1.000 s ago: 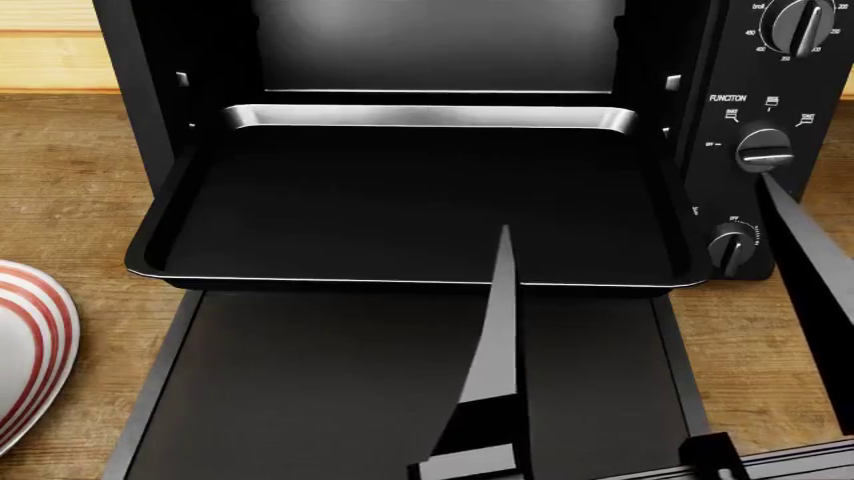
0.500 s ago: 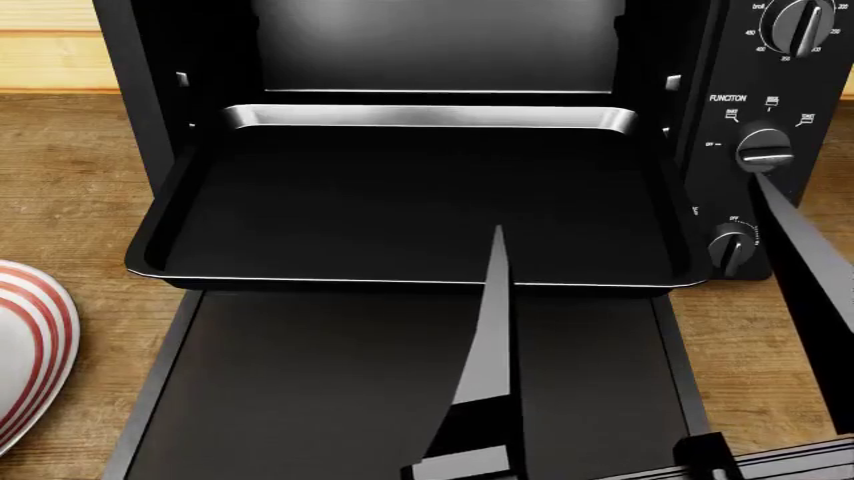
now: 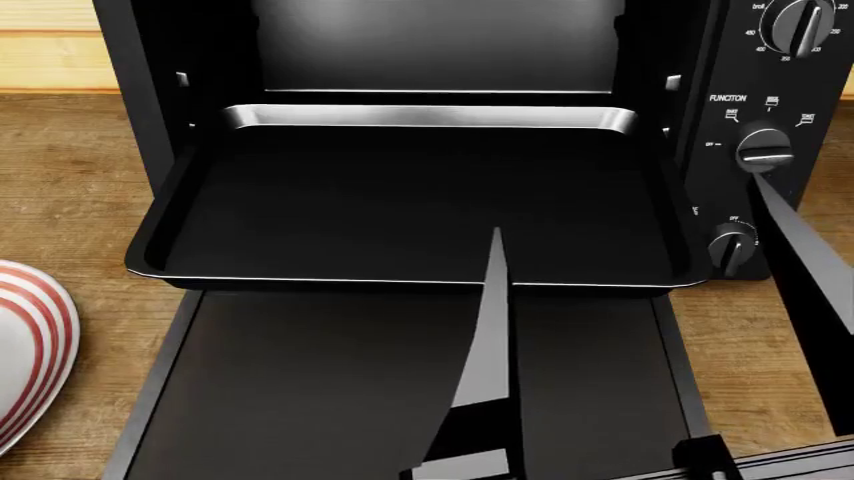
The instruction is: Pick the bread from the tray and place it on the plate on the counter.
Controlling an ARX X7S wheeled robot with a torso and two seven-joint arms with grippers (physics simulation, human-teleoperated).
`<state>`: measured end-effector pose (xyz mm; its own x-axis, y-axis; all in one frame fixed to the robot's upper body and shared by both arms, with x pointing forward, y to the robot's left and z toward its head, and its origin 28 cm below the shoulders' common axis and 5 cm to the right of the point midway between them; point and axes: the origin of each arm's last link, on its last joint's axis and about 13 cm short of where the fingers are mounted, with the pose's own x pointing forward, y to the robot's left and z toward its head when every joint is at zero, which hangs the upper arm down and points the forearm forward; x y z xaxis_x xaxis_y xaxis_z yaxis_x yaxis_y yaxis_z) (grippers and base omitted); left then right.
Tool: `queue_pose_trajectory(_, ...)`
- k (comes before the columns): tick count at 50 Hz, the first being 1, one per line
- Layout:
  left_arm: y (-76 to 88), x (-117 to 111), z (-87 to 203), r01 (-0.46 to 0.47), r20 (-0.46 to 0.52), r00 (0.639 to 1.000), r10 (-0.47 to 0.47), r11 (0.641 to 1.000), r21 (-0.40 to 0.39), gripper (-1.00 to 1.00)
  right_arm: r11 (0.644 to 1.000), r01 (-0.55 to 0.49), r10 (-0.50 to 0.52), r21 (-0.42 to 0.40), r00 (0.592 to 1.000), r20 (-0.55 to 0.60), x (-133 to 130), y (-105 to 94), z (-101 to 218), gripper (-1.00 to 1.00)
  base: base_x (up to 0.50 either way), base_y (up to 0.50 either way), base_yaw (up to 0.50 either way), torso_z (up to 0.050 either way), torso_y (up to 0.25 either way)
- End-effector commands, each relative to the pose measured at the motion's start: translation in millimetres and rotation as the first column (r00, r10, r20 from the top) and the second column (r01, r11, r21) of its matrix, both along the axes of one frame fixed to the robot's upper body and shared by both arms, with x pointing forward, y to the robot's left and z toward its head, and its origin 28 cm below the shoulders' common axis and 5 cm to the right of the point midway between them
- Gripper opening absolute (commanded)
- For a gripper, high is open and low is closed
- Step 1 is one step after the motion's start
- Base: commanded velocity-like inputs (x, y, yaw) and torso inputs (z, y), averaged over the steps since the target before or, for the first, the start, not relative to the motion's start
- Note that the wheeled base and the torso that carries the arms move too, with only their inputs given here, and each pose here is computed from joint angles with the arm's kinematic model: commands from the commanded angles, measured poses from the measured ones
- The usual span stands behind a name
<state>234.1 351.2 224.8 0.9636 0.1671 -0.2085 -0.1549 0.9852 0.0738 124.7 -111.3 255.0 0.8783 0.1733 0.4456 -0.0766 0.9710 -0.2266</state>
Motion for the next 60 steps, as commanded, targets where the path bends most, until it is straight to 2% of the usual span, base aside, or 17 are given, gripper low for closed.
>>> queue_pose_trajectory(1,-3.8,-1.3,5.4,0.022,0.057,0.998,-0.023,1.000,0.014,1.00,1.000,-0.002,0.002,0.000,1.000,0.003,0.1,0.2,0.3,1.00,0.00,0.00,0.00,0.000,0.000)
queue_pose_trajectory(10,-5.2,-2.9,9.7,0.040,0.067,0.997,-0.043,0.998,0.042,1.00,1.000,-0.001,0.001,0.001,1.000,0.002,-0.3,-0.3,-0.4,1.00,0.00,0.00,0.00,0.000,0.000)
queue_pose_trajectory(35,-6.1,-7.6,17.2,0.070,0.103,0.992,-0.079,0.994,0.081,1.00,1.000,-0.007,0.007,0.001,1.000,0.000,-0.5,0.1,-0.3,1.00,0.00,0.00,0.00,-0.004,0.130)
queue_pose_trajectory(60,-9.2,-11.4,29.2,0.110,0.168,0.977,-0.134,0.983,0.144,1.00,1.000,-0.012,0.012,0.001,1.000,0.000,-1.0,-0.3,-1.0,1.00,0.00,0.00,0.00,-0.001,0.003)
